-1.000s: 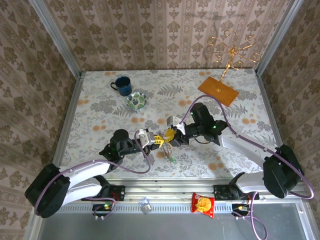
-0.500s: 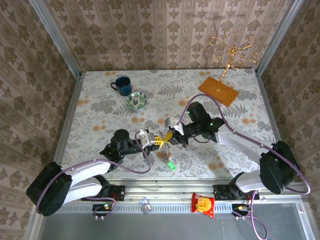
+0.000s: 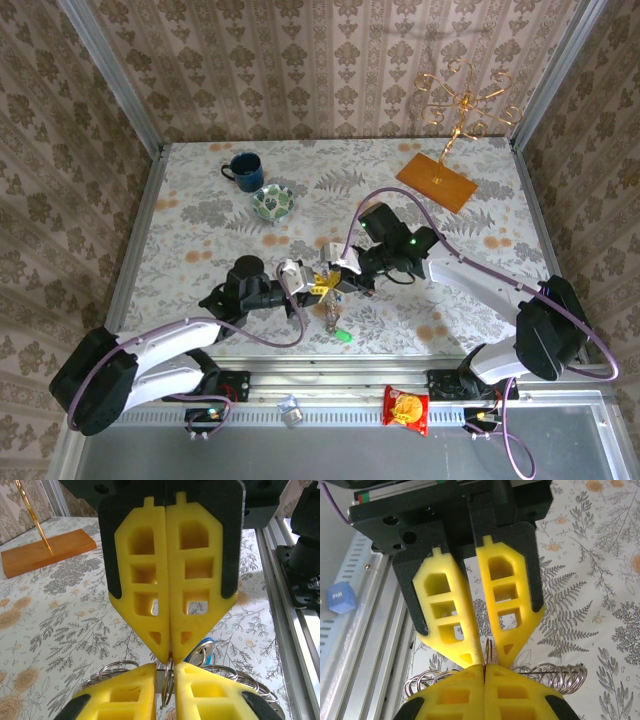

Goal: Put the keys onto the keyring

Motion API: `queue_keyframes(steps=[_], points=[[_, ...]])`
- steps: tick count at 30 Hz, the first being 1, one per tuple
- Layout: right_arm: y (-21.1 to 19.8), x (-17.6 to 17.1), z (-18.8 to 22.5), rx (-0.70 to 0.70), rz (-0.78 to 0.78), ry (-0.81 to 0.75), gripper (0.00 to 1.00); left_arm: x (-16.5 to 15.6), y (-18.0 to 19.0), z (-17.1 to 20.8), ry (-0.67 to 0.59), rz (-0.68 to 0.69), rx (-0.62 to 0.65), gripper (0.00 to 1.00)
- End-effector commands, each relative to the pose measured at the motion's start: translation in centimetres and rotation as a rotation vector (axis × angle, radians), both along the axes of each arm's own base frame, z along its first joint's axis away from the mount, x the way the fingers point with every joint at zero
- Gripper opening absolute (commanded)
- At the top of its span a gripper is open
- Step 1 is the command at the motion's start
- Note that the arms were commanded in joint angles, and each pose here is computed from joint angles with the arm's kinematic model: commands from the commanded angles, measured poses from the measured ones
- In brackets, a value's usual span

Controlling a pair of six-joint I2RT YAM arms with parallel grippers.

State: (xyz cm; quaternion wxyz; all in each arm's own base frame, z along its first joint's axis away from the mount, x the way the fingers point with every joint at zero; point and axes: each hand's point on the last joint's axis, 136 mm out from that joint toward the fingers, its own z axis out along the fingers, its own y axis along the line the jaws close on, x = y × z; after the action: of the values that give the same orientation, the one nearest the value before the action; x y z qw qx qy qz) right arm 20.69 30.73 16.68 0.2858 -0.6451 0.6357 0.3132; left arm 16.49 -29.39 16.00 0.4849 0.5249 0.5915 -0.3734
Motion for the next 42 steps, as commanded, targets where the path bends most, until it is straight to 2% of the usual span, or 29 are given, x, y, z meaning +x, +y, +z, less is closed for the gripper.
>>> queue_keyframes(steps=[1, 4, 7, 8, 9, 10, 12, 16, 19, 22, 26, 27, 32, 35, 37, 39, 42], points=[[0.5, -1.6, 0.6, -0.033, 0.073, -0.004, 0.00, 0.7, -0.1, 1.1, -0.046, 0.017, 0.028, 0.13], [0.8, -1.8, 1.2, -0.033, 0.085, -0.012, 0.00, 0.7, -0.1, 1.1, -0.048, 0.013, 0.040, 0.01], [0.7, -1.5, 1.7, -0.001, 0.044, 0.002, 0.00, 0.7, -0.1, 1.4, -0.060, 0.017, 0.027, 0.00], [0.7, -0.9, 2.0, 0.035, 0.004, 0.008, 0.12, 0.7, -0.1, 1.5, -0.064, 0.018, 0.018, 0.00], [0.6, -0.3, 1.7, 0.061, -0.042, 0.033, 0.28, 0.7, -0.1, 1.7, -0.067, 0.020, 0.007, 0.00], [0.2, -0.2, 2.3, 0.099, -0.078, 0.030, 0.33, 0.7, -0.1, 1.9, -0.072, 0.022, -0.007, 0.00], [-0.4, 0.3, 1.9, 0.120, -0.142, 0.052, 0.40, 0.6, 0.0, 2.1, -0.075, 0.023, -0.025, 0.00], [-1.0, 0.0, 0.7, 0.113, -0.190, 0.103, 0.43, 0.6, 0.0, 2.2, -0.077, 0.026, -0.043, 0.00], [-1.2, 0.1, 0.1, 0.101, -0.212, 0.112, 0.40, 0.5, -0.1, 2.3, -0.079, 0.019, -0.050, 0.00], [-1.2, 0.4, -0.1, 0.093, -0.219, 0.115, 0.31, 0.4, -0.1, 2.3, -0.083, 0.015, -0.052, 0.00], [-1.4, 0.6, -0.5, 0.078, -0.226, 0.128, 0.02, 0.4, -0.1, 2.4, -0.088, 0.017, -0.056, 0.00], [-1.5, 0.7, -0.8, 0.069, -0.230, 0.131, 0.00, 0.4, 0.0, 2.4, -0.091, 0.018, -0.059, 0.00], [-1.8, 0.8, -3.1, -0.010, -0.232, 0.175, 0.00, 0.4, -0.1, 3.4, -0.118, 0.018, -0.109, 0.00], [-1.2, 0.8, -2.6, 0.016, -0.217, 0.187, 0.00, 0.4, -0.2, 3.6, -0.122, 0.015, -0.121, 0.00], [-1.1, 1.0, -1.2, 0.074, -0.220, 0.146, 0.21, 0.4, -0.2, 3.5, -0.119, 0.012, -0.125, 0.00], [-1.2, 1.0, -0.2, 0.121, -0.216, 0.098, 0.34, 0.3, -0.2, 3.3, -0.118, 0.014, -0.128, 0.00], [-1.5, 1.1, 0.2, 0.156, -0.210, 0.033, 0.38, 0.2, -0.1, 3.2, -0.119, 0.010, -0.146, 0.00]])
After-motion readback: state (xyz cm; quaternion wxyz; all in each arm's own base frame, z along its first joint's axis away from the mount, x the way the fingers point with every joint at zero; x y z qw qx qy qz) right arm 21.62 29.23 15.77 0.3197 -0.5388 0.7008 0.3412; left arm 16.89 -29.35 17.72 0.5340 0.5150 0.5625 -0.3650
